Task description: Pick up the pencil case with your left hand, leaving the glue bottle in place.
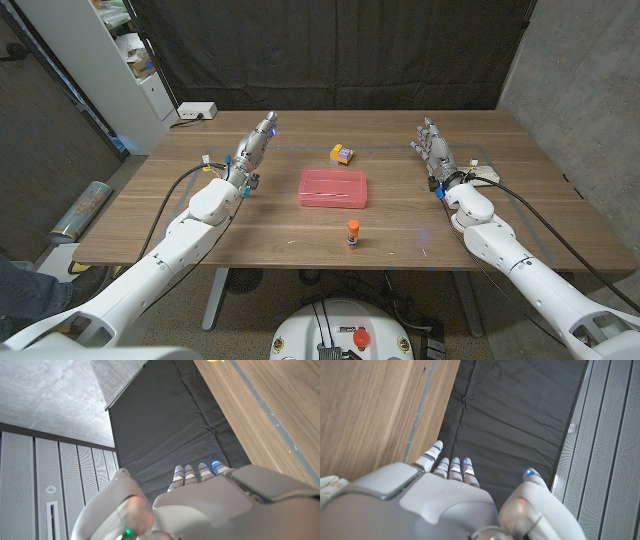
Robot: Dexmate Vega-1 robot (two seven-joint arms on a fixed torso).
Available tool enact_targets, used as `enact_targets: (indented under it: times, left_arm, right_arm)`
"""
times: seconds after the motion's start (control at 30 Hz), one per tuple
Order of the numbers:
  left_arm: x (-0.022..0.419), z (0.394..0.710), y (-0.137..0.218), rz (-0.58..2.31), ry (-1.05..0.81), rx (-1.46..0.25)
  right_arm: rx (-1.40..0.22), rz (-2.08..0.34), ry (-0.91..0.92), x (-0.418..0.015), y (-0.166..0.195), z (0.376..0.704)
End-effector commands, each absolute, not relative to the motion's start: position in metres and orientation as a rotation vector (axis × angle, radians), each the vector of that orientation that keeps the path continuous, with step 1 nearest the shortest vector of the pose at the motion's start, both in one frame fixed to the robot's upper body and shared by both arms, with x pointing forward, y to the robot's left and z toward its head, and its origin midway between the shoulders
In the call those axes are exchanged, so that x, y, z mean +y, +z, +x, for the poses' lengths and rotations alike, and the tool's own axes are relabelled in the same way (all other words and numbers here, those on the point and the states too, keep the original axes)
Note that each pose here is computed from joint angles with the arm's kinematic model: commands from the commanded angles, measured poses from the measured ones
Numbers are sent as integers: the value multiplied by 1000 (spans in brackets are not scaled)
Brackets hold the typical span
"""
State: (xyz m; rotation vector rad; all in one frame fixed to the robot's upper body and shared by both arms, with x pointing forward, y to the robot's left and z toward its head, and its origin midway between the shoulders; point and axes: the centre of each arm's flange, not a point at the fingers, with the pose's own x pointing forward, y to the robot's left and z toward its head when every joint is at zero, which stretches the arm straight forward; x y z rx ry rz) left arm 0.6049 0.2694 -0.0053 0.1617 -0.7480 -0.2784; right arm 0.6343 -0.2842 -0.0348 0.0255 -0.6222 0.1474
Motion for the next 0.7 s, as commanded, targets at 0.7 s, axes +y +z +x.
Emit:
enact_targets:
  times: [0.7]
  left_arm:
    - [249, 589, -4, 232, -352, -808]
  right_arm:
    - [-645, 46, 125, -281, -37, 629]
